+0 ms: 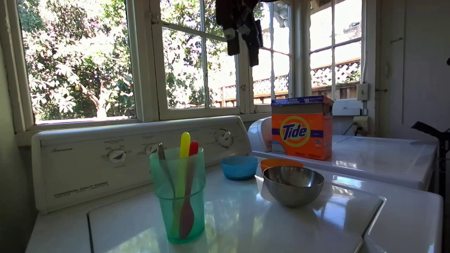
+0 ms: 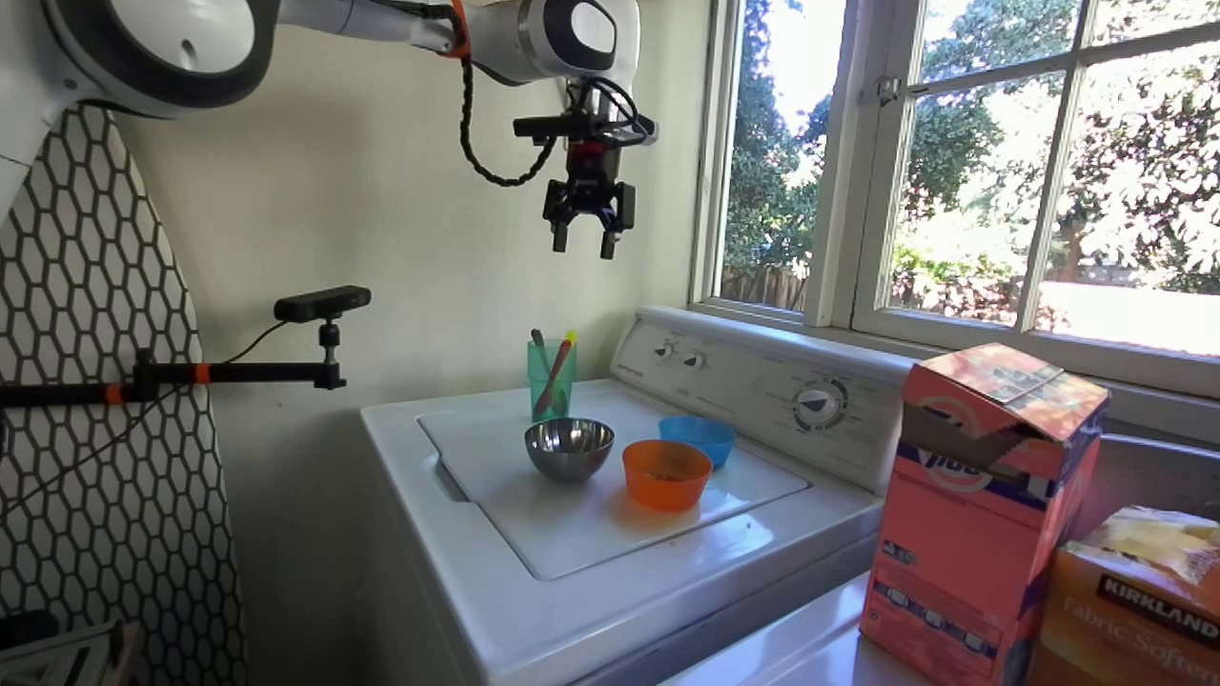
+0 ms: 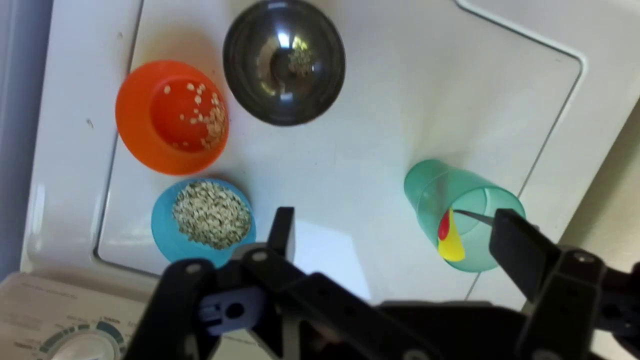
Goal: Move the green cup to the left, then put the blue bowl in the orange bowl
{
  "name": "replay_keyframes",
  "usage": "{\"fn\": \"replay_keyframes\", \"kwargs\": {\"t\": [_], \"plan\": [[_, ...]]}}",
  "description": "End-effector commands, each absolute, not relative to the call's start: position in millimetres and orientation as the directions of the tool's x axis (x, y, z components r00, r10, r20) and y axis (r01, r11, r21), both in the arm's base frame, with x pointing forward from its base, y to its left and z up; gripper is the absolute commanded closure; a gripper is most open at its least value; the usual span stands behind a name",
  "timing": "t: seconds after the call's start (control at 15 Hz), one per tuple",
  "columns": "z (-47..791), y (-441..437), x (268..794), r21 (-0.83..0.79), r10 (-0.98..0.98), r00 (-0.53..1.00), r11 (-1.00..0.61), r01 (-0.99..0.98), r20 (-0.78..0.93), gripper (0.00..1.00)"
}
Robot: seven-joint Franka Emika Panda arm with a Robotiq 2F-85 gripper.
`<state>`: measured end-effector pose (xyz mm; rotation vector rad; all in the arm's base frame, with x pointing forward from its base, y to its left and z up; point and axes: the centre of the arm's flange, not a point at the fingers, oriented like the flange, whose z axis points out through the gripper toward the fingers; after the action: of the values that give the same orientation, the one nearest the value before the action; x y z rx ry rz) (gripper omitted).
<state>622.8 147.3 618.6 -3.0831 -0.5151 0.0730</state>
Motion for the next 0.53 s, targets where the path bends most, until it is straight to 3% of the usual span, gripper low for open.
{"fn": "replay_keyframes", "kwargs": {"t": [0.0, 0.47], "plan": [[614, 142, 618, -0.019, 0.303, 0.951, -0.953, 0.303, -0.067, 0.0], [594, 112, 627, 0.057, 0.179, 0.981, -0.981, 0.184, -0.075, 0.0]]}}
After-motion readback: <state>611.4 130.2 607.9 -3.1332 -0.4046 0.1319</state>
